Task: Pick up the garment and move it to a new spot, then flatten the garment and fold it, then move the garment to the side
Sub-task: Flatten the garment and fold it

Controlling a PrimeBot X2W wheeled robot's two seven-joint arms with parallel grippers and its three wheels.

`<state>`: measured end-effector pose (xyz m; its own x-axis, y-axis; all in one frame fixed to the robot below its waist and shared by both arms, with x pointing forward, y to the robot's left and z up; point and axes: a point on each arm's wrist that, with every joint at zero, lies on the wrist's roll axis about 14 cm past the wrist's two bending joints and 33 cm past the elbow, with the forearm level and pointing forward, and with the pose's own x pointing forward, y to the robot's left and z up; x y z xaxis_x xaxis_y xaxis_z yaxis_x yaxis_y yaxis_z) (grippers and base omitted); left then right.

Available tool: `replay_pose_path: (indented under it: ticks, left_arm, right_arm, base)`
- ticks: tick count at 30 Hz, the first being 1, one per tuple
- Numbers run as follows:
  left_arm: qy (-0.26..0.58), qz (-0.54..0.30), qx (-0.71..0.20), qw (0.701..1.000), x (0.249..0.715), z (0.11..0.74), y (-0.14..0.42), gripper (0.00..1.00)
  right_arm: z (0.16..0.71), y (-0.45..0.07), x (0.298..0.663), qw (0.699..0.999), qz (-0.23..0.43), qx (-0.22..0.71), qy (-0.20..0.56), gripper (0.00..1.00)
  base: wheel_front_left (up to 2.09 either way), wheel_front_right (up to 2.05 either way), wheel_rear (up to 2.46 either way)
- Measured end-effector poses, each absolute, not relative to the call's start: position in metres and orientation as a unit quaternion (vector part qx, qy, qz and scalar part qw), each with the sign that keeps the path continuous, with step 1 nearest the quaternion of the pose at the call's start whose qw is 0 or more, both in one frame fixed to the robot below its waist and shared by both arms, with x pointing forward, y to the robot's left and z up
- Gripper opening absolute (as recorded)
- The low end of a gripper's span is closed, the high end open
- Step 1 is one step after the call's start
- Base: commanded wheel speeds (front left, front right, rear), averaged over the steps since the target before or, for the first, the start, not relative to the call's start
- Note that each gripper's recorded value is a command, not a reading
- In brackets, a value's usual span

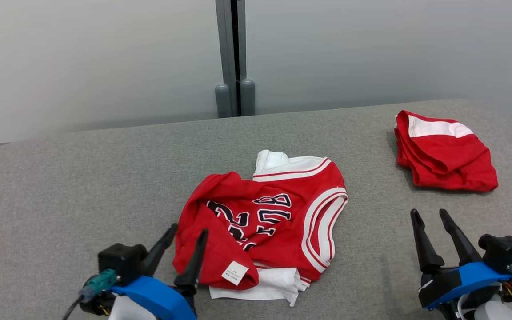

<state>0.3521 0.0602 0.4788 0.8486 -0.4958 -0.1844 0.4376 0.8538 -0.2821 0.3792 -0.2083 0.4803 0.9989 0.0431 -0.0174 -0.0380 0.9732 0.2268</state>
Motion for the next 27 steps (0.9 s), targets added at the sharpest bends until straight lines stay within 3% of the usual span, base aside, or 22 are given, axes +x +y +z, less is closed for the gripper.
replay_pose_path:
  ticks: [5,12,20,22,23,24,26,27]
  left_arm:
    - [0.145,-0.239,-0.104,0.955,0.358,0.476,0.072,1.0]
    - [0.251,-0.266,-0.074,0.928,0.357,0.427,0.056,1.0]
    - [0.286,-0.29,-0.081,0.91,0.36,0.408,0.038,1.0]
    - [0.289,-0.29,-0.08,0.909,0.361,0.406,0.038,0.88]
    - [0.292,-0.288,-0.079,0.909,0.361,0.404,0.039,0.77]
    - [0.296,-0.286,-0.077,0.908,0.36,0.402,0.04,0.53]
    - [0.303,-0.281,-0.074,0.908,0.36,0.397,0.043,0.44]
    - [0.304,-0.279,-0.073,0.908,0.36,0.396,0.044,0.34]
  right_arm:
    - [0.478,-0.22,0.377,0.994,0.01,0.107,0.015,1.0]
    - [0.471,-0.219,0.376,0.994,0.01,0.106,0.026,1.0]
    - [0.468,-0.232,0.372,0.994,-0.006,0.105,0.031,1.0]
    - [0.467,-0.233,0.372,0.994,-0.007,0.105,0.032,1.0]
    - [0.467,-0.233,0.372,0.994,-0.008,0.106,0.033,1.0]
    - [0.466,-0.233,0.372,0.994,-0.008,0.106,0.034,1.0]
    - [0.464,-0.233,0.372,0.994,-0.008,0.106,0.036,1.0]
    - [0.464,-0.232,0.373,0.994,-0.007,0.107,0.037,1.0]
  base:
    - [0.0,0.0,0.0]
    - [0.0,0.0,0.0]
    - [0.0,0.0,0.0]
    - [0.0,0.0,0.0]
    - [0.0,0.0,0.0]
    - [0.0,0.0,0.0]
    - [0.0,0.0,0.0]
    - [0.0,0.0,0.0]
